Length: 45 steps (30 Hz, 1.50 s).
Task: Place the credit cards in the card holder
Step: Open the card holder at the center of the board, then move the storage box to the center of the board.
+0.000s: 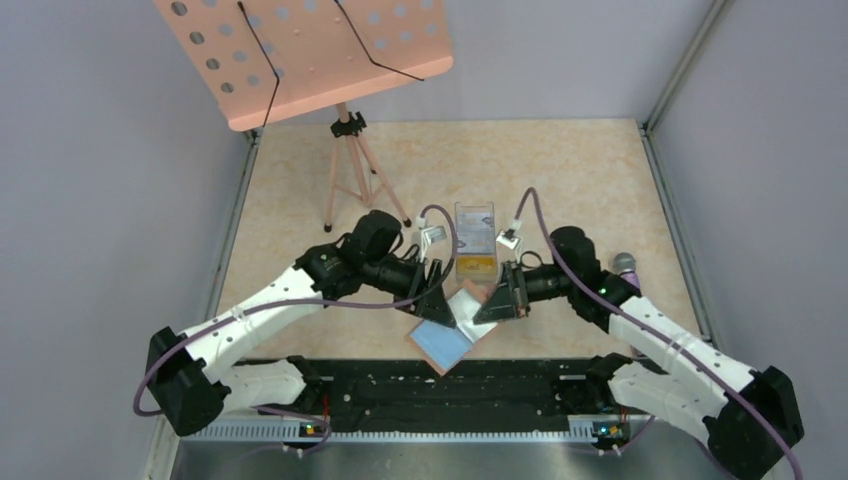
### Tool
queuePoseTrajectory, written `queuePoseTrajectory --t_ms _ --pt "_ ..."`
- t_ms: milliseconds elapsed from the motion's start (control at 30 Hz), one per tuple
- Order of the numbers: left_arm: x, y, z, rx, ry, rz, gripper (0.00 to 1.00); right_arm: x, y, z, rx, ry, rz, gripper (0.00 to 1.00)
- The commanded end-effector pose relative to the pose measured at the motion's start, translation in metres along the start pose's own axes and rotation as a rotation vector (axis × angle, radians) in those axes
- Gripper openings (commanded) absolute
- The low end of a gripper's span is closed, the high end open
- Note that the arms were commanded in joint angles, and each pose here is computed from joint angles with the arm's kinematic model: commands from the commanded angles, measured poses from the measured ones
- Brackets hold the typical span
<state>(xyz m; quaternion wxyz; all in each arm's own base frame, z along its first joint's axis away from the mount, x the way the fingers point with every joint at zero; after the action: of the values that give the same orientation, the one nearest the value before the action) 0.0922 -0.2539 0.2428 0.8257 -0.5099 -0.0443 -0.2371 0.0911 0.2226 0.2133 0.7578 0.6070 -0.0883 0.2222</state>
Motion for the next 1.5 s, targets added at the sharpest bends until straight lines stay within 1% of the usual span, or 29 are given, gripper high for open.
queuePoseTrajectory --t_ms 0,100,233,300,400,533,667,733,833,967,1067,1200,1300,1367,1467 --pt "0.038 -0.004 0.015 -0.017 -0.187 -0.051 0.61 0.015 -0.012 0.034 -0.108 -0.182 -0.042 0.0" --pt "0.056 0.019 0.016 0.055 -0.275 0.026 0.62 0.016 -0.029 0.056 -0.214 -0.277 -0.121 0.0" --pt "0.078 0.055 0.015 0.142 -0.341 0.146 0.61 0.01 -0.046 0.076 -0.374 -0.376 -0.198 0.0" --pt "0.09 0.071 0.012 0.18 -0.358 0.196 0.6 0.007 -0.05 0.083 -0.465 -0.414 -0.222 0.0" --pt "0.111 0.092 0.003 0.266 -0.359 0.227 0.6 0.0 -0.054 0.09 -0.553 -0.452 -0.26 0.0" --pt "0.141 0.115 -0.01 0.379 -0.313 0.256 0.6 -0.009 -0.056 0.092 -0.584 -0.48 -0.295 0.0" --pt "0.165 0.13 -0.023 0.407 -0.311 0.254 0.59 -0.021 -0.058 0.089 -0.564 -0.483 -0.325 0.0" --pt "0.171 0.14 -0.028 0.434 -0.304 0.263 0.57 -0.028 -0.06 0.086 -0.542 -0.476 -0.347 0.0" --pt "0.172 0.16 -0.036 0.509 -0.257 0.302 0.54 -0.035 -0.063 0.083 -0.523 -0.474 -0.368 0.0" --pt "0.163 0.185 -0.042 0.603 -0.211 0.332 0.48 -0.038 -0.066 0.08 -0.506 -0.466 -0.381 0.0" --pt "0.156 0.195 -0.045 0.63 -0.184 0.339 0.43 -0.037 -0.068 0.079 -0.496 -0.456 -0.383 0.0" --pt "0.15 0.198 -0.052 0.585 -0.171 0.333 0.26 -0.035 -0.073 0.077 -0.491 -0.434 -0.38 0.0" --pt "0.146 0.198 -0.053 0.565 -0.165 0.336 0.09 -0.035 -0.075 0.076 -0.496 -0.416 -0.377 0.0" --pt "0.143 0.196 -0.051 0.567 -0.165 0.337 0.0 -0.035 -0.076 0.076 -0.501 -0.411 -0.376 0.0" --pt "0.137 0.193 -0.043 0.591 -0.171 0.332 0.0 -0.035 -0.078 0.076 -0.504 -0.406 -0.375 0.0"
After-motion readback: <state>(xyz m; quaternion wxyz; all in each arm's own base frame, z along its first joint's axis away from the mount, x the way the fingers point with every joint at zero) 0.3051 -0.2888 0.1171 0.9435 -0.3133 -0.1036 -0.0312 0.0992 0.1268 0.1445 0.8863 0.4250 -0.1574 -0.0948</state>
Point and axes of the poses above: each gripper's point midway between its finger pads, its own z axis back along the fingers, its own y axis along the line the jaws close on, x = y × z, the point moved 5 cm from there along z, back along the fingers
